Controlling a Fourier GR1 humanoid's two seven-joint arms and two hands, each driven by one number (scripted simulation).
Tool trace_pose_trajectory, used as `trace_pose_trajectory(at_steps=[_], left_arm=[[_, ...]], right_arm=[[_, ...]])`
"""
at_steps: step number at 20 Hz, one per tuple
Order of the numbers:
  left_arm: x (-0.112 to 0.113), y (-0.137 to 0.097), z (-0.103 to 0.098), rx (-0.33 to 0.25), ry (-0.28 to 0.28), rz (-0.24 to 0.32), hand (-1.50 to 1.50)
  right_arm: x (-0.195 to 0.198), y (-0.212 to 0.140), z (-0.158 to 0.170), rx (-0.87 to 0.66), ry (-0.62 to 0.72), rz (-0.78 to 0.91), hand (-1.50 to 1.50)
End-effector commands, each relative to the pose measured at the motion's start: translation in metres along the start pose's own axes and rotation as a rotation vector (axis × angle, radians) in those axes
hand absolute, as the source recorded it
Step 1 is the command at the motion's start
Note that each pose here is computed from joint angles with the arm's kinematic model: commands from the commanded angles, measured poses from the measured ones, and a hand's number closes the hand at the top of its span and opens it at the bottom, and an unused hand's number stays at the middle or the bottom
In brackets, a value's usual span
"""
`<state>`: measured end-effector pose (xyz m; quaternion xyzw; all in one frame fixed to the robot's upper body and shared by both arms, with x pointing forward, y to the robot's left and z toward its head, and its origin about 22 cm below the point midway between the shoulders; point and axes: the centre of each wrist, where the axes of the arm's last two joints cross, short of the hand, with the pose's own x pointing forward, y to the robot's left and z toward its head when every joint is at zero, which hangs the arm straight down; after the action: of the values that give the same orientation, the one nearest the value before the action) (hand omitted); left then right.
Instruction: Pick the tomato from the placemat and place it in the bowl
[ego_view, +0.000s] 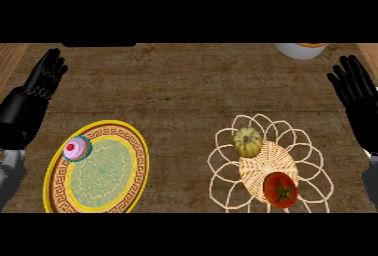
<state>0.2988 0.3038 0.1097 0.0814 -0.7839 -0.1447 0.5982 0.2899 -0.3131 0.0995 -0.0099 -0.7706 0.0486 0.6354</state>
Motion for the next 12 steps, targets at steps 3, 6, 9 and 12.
trace_pose_trajectory(at_steps=[3,6,9,12], left_arm=[[-0.020,-0.011,0.011,0.101,0.092,-0.049,0.00],[-0.018,0.004,0.007,0.202,0.118,-0.076,0.00],[-0.036,-0.017,0.018,0.209,0.199,-0.041,0.00],[-0.021,-0.023,0.009,0.196,0.192,-0.046,0.00]], right_arm=[[-0.014,-0.001,0.010,0.311,-0.122,-0.179,1.50],[-0.006,0.010,0.010,0.591,-0.274,-0.286,1.50],[-0.051,-0.065,0.048,-0.010,-0.272,-0.034,-1.50],[-0.063,-0.082,0.065,0.214,-0.424,-0.161,-1.50]])
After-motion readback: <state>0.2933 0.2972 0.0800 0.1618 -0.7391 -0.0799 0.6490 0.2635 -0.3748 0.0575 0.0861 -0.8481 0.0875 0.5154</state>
